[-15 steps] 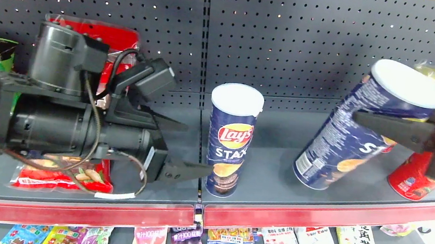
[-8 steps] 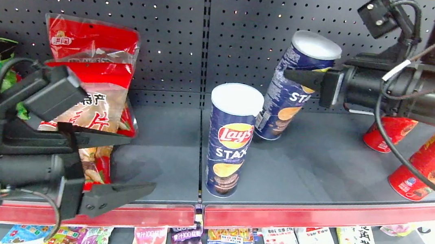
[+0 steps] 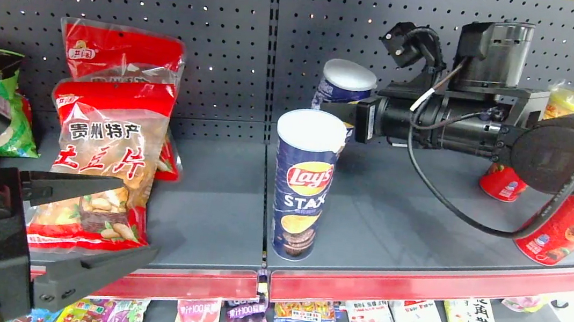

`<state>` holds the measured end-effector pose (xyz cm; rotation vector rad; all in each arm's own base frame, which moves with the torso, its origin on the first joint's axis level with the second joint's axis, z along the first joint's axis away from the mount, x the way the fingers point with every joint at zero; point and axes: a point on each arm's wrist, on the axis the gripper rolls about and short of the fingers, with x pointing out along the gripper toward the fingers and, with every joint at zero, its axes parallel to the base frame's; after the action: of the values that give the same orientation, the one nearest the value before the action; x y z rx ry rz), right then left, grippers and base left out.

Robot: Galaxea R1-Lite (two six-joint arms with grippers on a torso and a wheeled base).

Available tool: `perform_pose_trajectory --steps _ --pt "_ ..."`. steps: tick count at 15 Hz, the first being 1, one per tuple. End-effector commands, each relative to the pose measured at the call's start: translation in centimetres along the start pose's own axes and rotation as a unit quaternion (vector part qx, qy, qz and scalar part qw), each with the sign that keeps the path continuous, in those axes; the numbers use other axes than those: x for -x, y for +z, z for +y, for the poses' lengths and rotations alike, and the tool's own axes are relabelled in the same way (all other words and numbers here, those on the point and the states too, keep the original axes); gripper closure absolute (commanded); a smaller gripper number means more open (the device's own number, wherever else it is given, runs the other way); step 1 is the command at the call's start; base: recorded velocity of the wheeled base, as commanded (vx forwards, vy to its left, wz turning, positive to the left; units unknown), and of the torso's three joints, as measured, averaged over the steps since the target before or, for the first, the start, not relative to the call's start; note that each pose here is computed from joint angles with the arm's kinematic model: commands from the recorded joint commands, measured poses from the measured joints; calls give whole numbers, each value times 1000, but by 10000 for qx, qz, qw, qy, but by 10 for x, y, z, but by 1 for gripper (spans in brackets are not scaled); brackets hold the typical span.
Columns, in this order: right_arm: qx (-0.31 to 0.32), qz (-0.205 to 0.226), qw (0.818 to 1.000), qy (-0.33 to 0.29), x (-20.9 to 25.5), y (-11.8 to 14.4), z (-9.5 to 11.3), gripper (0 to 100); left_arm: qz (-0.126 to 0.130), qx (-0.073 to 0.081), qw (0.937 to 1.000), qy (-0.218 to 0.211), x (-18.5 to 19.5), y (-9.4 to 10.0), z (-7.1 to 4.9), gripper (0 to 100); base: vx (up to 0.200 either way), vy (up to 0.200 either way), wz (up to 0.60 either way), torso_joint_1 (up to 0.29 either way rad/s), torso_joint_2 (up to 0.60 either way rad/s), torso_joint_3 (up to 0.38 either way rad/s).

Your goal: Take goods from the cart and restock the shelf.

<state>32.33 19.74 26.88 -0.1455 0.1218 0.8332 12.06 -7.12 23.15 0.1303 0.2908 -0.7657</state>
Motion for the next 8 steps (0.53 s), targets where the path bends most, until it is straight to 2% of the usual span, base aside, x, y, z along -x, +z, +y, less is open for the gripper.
perform_pose_trajectory --steps 1,5,6,8 --pt "4 13 10000 58 -11 -2 2 100 -1 3 10000 2 1 -2 0 0 0 0 0 0 0 0" --pt "-14 27 10000 90 -21 -4 4 100 -1 3 10000 2 2 -3 -1 0 0 0 0 0 0 0" --pt "-31 47 9999 123 -21 -5 7 0 -8 1 10000 2 3 -2 -1 0 0 0 0 0 0 0" --pt "-53 43 9999 114 -21 -4 10 0 7 5 10000 9 2 -3 -1 0 0 0 0 0 0 0"
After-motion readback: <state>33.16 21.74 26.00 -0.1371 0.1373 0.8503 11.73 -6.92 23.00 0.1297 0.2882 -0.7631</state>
